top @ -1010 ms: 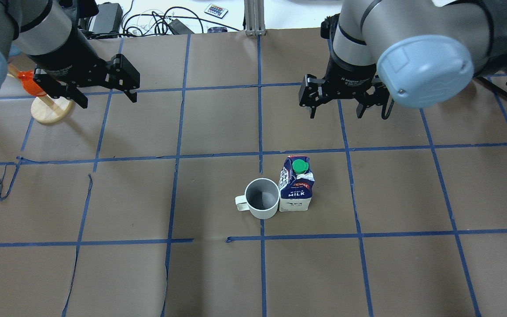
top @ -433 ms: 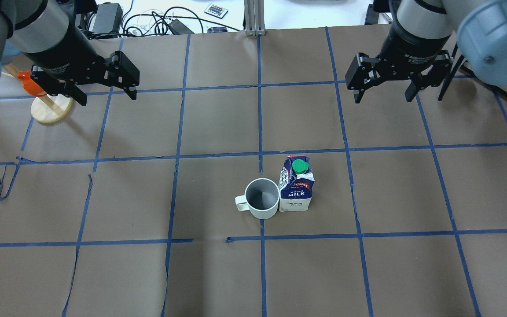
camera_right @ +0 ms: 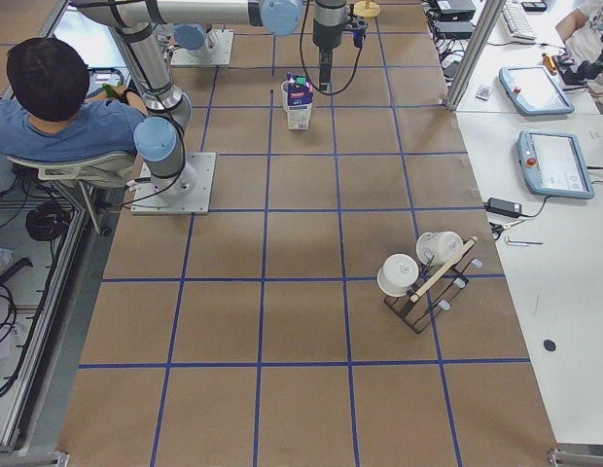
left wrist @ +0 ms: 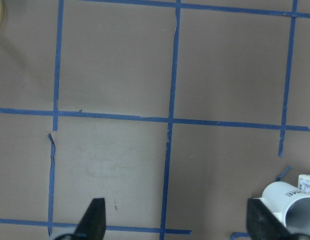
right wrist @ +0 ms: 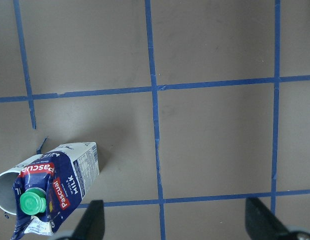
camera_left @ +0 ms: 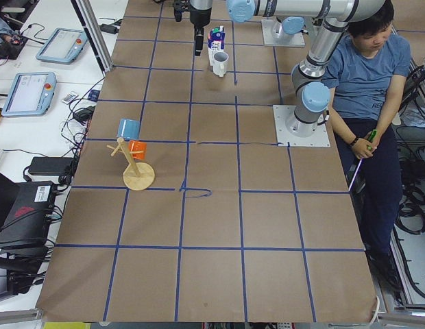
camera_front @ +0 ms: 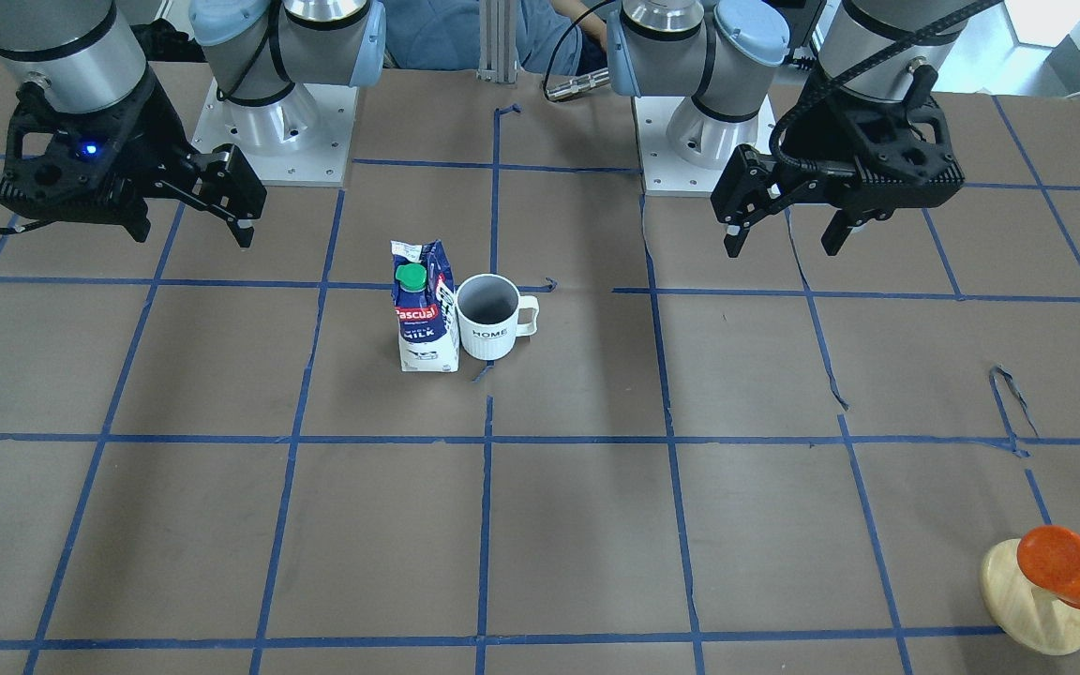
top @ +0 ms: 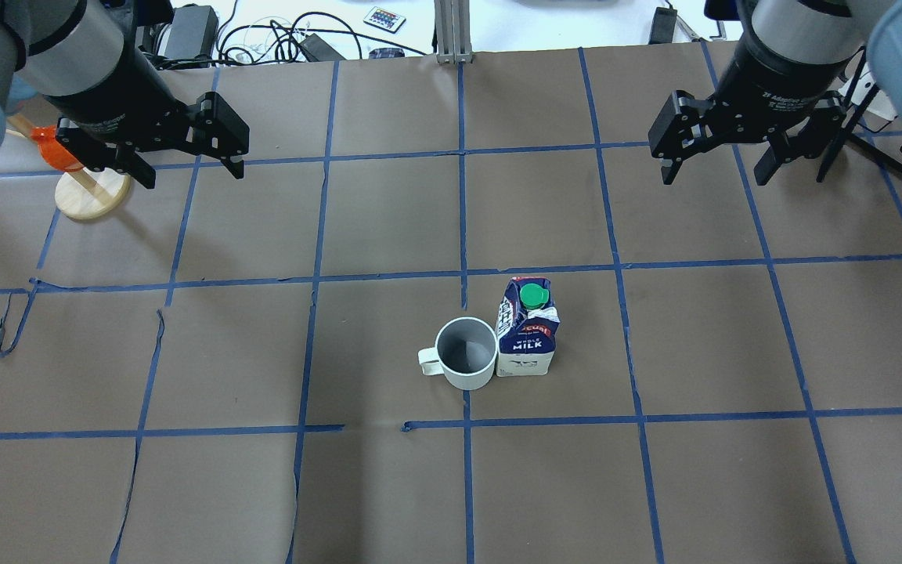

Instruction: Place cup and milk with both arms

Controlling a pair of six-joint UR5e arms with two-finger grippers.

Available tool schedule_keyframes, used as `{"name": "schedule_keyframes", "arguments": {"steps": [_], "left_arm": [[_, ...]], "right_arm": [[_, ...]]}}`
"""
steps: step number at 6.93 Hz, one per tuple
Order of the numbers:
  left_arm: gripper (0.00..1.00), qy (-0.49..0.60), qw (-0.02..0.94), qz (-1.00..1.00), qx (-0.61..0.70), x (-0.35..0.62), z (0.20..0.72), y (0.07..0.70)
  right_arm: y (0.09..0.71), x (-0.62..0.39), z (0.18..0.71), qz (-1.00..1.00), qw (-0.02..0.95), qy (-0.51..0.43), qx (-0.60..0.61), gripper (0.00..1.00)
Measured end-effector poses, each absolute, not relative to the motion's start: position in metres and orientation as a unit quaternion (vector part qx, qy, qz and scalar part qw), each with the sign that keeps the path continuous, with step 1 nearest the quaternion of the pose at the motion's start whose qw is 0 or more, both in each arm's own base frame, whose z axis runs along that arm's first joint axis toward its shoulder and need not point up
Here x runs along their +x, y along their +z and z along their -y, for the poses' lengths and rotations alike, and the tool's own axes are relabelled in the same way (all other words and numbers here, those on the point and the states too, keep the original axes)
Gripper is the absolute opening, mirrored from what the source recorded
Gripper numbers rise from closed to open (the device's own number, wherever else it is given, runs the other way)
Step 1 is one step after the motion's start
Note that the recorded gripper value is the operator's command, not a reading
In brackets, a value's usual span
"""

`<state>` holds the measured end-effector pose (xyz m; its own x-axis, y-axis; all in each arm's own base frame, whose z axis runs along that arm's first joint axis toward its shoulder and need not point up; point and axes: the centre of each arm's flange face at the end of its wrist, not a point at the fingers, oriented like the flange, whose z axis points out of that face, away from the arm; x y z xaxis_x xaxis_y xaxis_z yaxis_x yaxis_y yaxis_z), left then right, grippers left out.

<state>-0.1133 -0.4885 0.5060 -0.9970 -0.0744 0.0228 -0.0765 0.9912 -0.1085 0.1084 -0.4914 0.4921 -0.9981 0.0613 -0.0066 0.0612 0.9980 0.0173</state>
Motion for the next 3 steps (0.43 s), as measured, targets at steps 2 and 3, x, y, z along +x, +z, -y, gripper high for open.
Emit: {"name": "schedule_keyframes", "arguments": {"steps": [2,3], "left_arm": [[1.0,0.054,0.009,0.998,0.038,-0.1134,0.4882,0.5054],[1.0,0.054,0.008,0.998,0.037,-0.1133,0.488,0.5055]], "right_arm": [[0.4947,0.1076,0.4894,-0.999,0.003,0.007,0.031,1.0],[0.4951,0.1078,0.489,-0.999,0.003,0.007,0.031,1.0]]}}
